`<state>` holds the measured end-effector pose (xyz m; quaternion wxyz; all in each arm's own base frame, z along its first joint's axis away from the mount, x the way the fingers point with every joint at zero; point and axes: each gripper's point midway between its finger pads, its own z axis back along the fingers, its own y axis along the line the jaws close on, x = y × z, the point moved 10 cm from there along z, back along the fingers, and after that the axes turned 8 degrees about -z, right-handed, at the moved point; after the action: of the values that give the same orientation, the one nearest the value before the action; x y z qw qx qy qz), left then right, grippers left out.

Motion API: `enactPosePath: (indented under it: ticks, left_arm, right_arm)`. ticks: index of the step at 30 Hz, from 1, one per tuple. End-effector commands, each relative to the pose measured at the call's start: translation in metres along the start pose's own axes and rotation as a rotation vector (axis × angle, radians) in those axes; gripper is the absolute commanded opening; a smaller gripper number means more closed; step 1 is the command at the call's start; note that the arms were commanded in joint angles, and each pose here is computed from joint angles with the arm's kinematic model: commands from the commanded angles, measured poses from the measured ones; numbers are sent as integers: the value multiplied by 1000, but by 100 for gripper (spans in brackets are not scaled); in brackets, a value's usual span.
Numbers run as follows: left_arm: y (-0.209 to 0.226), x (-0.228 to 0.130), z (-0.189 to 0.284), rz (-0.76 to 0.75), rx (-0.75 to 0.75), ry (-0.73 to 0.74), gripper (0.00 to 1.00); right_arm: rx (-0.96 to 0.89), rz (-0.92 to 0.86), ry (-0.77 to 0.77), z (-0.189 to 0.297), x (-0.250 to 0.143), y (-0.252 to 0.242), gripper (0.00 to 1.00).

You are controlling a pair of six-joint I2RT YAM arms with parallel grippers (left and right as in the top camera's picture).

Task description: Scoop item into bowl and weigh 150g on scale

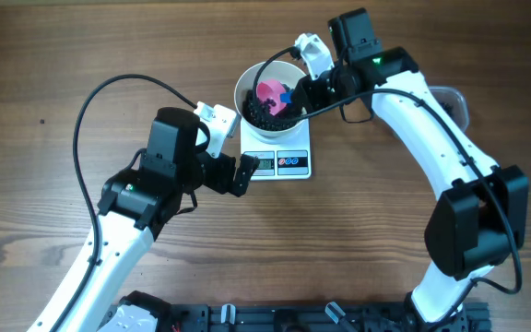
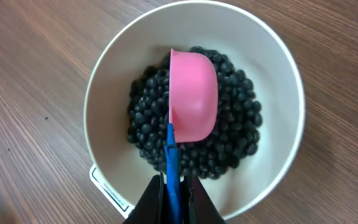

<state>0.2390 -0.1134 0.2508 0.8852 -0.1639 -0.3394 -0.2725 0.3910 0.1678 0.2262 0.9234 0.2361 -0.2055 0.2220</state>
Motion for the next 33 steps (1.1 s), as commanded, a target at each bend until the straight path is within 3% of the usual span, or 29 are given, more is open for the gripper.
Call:
enactPosePath:
  ticks: [1, 18, 33]
  left_arm:
    - [0, 4, 1, -25, 6, -11, 100]
    - [0, 4, 1, -26, 5, -11, 100]
    - [0, 4, 1, -25, 5, -11, 100]
  right_arm:
    - [8, -22, -52, 17, 8, -7, 4]
    - [25, 230, -169, 55, 17, 9, 4]
    - [22, 264, -168, 55, 17, 9, 4]
